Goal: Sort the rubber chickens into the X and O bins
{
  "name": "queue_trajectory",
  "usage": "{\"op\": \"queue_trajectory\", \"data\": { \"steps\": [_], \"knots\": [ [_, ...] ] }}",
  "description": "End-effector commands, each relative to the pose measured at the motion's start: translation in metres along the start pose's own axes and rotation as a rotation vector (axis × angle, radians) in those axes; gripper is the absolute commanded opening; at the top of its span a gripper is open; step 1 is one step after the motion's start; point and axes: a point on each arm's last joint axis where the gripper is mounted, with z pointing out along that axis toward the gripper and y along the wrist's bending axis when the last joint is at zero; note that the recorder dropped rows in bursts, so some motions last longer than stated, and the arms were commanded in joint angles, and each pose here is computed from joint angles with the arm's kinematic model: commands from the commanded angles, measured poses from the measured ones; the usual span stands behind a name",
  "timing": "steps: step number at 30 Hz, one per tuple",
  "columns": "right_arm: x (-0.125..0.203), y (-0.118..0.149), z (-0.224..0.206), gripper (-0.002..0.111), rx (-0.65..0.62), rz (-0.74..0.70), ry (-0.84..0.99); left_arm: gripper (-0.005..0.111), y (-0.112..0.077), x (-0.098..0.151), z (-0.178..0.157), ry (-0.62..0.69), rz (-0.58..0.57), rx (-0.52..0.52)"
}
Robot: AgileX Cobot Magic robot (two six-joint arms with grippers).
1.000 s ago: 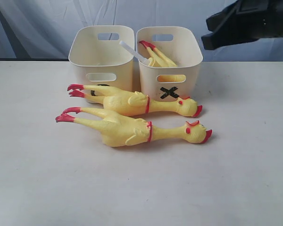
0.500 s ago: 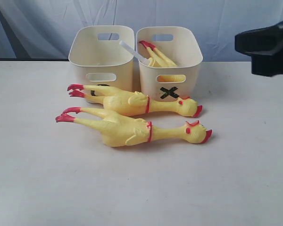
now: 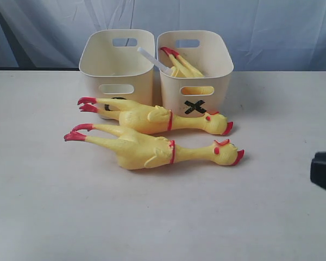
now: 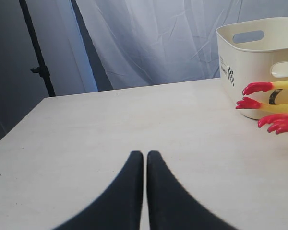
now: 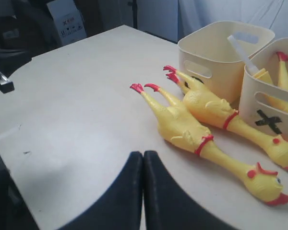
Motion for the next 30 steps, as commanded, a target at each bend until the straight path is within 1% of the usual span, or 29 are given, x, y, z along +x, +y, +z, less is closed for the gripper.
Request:
{"op": "queue_trajectory", "data": {
  "steps": [1, 2, 5, 7, 10, 11, 12, 13, 15, 16, 18, 20, 22, 25, 28, 30],
  "knots": [
    [0.027, 0.004, 0.0, 0.0, -0.006, 0.025, 0.002, 0.004, 0.0, -0.003, 0.0, -0.048, -0.011, 0.003],
    [0.033, 0.006, 0.0, 0.0, -0.016, 0.045, -0.006, 0.004, -0.001, -0.008, -0.001, -0.103, -0.041, 0.013],
    [0.047, 0.014, -0.004, 0.0, -0.052, 0.073, -0.021, 0.004, 0.001, -0.03, -0.005, -0.345, -0.335, 0.05],
    [0.052, 0.019, -0.008, 0.0, -0.068, 0.07, -0.027, 0.004, 0.004, -0.039, -0.01, -0.463, -0.396, 0.042],
    [0.056, 0.029, -0.021, 0.0, -0.072, 0.017, -0.094, 0.004, 0.01, -0.057, -0.021, -0.703, -0.397, 0.017],
    [0.056, 0.03, -0.023, 0.0, -0.066, 0.006, -0.115, 0.004, 0.011, -0.058, -0.022, -0.72, -0.412, 0.021],
    [0.057, 0.032, -0.027, 0.0, -0.06, -0.011, -0.144, 0.004, 0.011, -0.059, -0.024, -0.742, -0.466, 0.04],
    [0.057, 0.033, -0.028, 0.0, -0.058, -0.016, -0.153, 0.004, 0.011, -0.059, -0.024, -0.742, -0.493, 0.05],
    [0.058, 0.034, -0.03, 0.0, -0.054, -0.024, -0.163, 0.004, 0.01, -0.06, -0.024, -0.744, -0.668, 0.138],
    [0.058, 0.034, -0.03, 0.0, -0.054, -0.024, -0.163, 0.004, 0.008, -0.06, -0.024, -0.734, -0.696, 0.168],
    [0.058, 0.034, -0.03, 0.0, -0.054, -0.024, -0.163, 0.004, 0.002, -0.067, -0.025, -0.682, -0.637, 0.224],
    [0.058, 0.034, -0.03, 0.0, -0.054, -0.024, -0.163, 0.001, -0.004, -0.08, -0.025, -0.616, -0.511, 0.265],
    [0.058, 0.034, -0.03, 0.0, -0.054, -0.024, -0.163, 0.0, -0.008, -0.095, -0.023, -0.584, -0.447, 0.31],
    [0.058, 0.034, -0.03, 0.0, -0.054, -0.024, -0.163, 0.0, -0.01, -0.114, -0.016, -0.528, -0.419, 0.343],
    [0.058, 0.034, -0.03, 0.0, -0.057, -0.024, -0.159, 0.0, -0.013, -0.126, -0.005, -0.453, -0.393, 0.373],
    [0.058, 0.034, -0.03, 0.0, -0.057, -0.024, -0.159, 0.0, -0.015, -0.132, 0.002, -0.392, -0.399, 0.397]
  ]
}}
